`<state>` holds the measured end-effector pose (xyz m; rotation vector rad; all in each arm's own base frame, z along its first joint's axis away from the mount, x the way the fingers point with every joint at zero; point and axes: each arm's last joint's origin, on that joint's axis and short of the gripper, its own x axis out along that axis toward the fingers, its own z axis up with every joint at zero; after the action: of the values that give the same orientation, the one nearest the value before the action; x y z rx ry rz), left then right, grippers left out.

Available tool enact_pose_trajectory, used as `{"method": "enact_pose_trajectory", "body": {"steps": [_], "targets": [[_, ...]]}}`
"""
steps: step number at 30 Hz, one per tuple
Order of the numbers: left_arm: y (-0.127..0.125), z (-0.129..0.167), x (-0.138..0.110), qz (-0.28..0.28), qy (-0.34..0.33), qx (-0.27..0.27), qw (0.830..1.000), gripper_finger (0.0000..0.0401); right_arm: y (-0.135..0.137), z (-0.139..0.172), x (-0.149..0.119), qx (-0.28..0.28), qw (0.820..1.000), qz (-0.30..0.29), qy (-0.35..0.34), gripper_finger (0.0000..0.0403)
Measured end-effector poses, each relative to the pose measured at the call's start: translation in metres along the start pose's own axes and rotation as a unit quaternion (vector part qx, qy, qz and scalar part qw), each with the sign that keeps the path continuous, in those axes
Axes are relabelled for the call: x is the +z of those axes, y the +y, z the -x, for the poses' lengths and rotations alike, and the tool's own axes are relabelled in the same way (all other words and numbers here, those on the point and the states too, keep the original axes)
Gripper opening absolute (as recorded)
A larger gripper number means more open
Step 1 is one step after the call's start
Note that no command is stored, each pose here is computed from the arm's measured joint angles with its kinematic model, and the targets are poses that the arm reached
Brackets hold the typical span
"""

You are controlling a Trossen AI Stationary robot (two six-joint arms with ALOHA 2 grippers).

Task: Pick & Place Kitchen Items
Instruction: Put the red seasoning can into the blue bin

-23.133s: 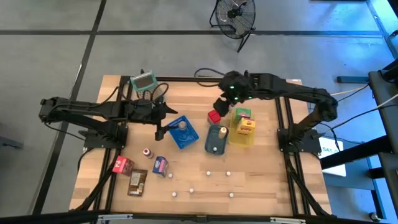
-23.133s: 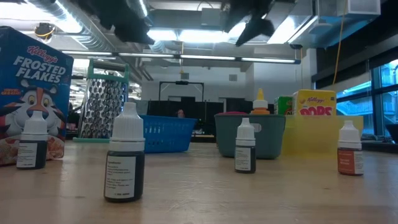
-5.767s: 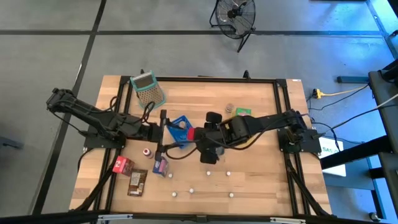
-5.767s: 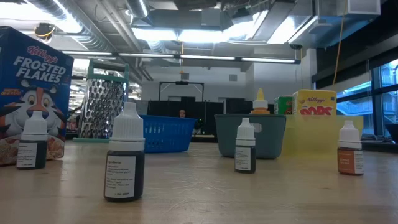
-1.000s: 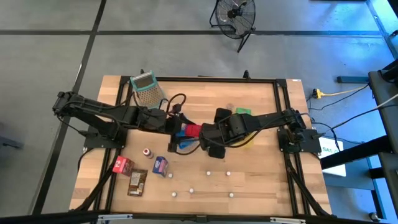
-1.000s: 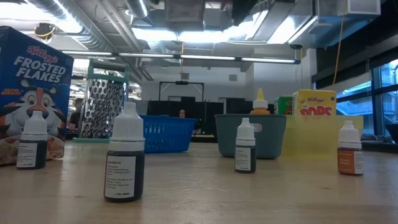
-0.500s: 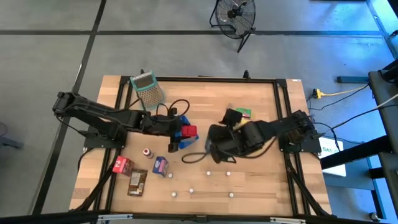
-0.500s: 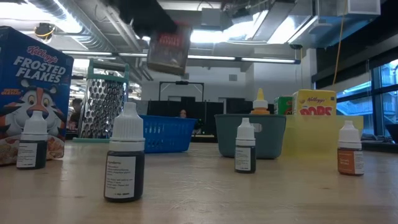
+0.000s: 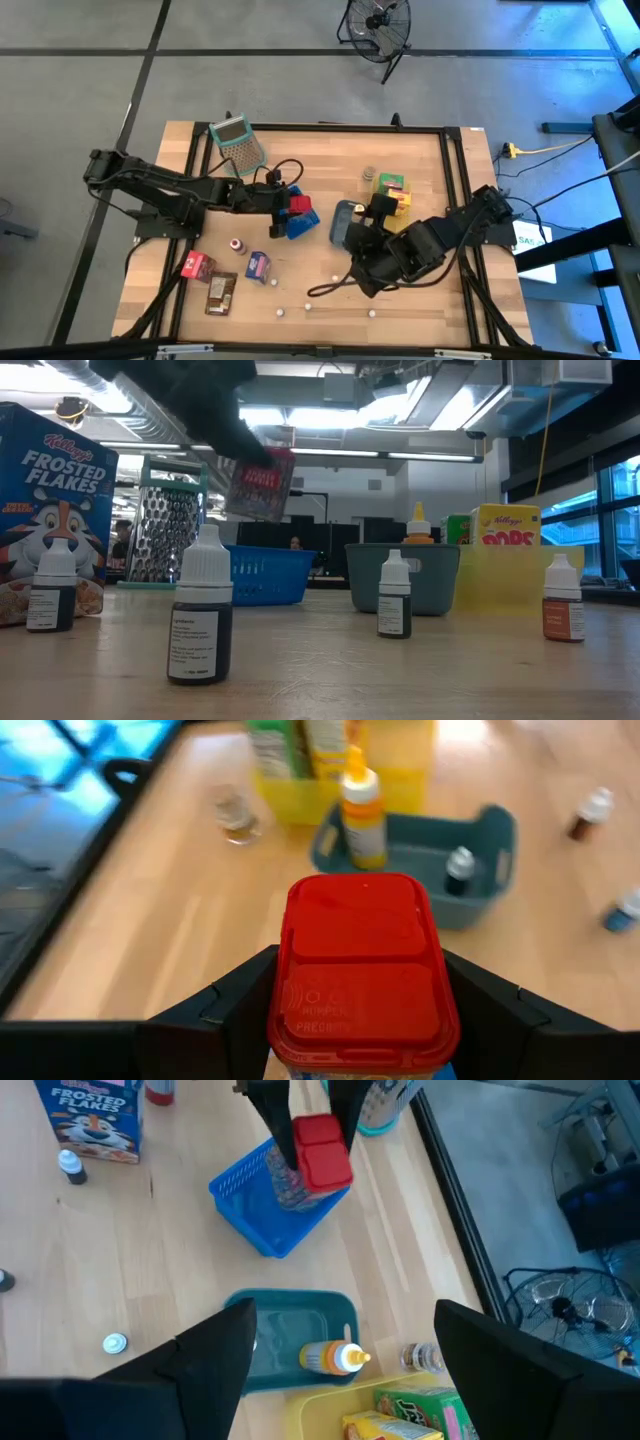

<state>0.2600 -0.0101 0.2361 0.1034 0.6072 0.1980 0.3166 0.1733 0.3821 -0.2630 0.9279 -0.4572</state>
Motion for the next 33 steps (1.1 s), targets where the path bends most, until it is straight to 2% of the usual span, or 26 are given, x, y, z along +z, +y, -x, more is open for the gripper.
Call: {"method": "enact_pose_trajectory", "body": {"steps": [5, 8, 13, 19, 26, 33], "targets": [[0.019, -0.007, -0.005, -0.022, 0.005, -0.072, 0.997, 0.0223, 0.001, 0.001, 0.000, 0.001, 1.000, 0.000, 0.000, 0.0309], [0.029, -0.008, -0.008, -0.047, 0.004, -0.128, 0.991, 0.0223, 0.001, 0.001, 0.000, 0.001, 1.000, -0.001, 0.000, 0.0309], [0.044, -0.009, -0.016, -0.073, 0.014, -0.186, 0.980, 0.0223, 0.001, 0.001, 0.000, 0.003, 1.000, -0.002, 0.001, 0.0309], [0.059, -0.008, -0.025, -0.076, 0.032, -0.236, 0.968, 0.0223, -0.002, -0.002, 0.001, 0.000, 1.000, -0.011, 0.003, 0.0309], [0.065, -0.008, -0.023, -0.133, -0.001, -0.234, 0.963, 0.0223, -0.010, -0.012, 0.007, -0.010, 1.000, -0.028, 0.008, 0.0309], [0.074, -0.006, -0.032, -0.149, 0.000, -0.280, 0.948, 0.0223, -0.018, -0.021, 0.011, -0.010, 0.999, -0.041, 0.021, 0.0309]]}}
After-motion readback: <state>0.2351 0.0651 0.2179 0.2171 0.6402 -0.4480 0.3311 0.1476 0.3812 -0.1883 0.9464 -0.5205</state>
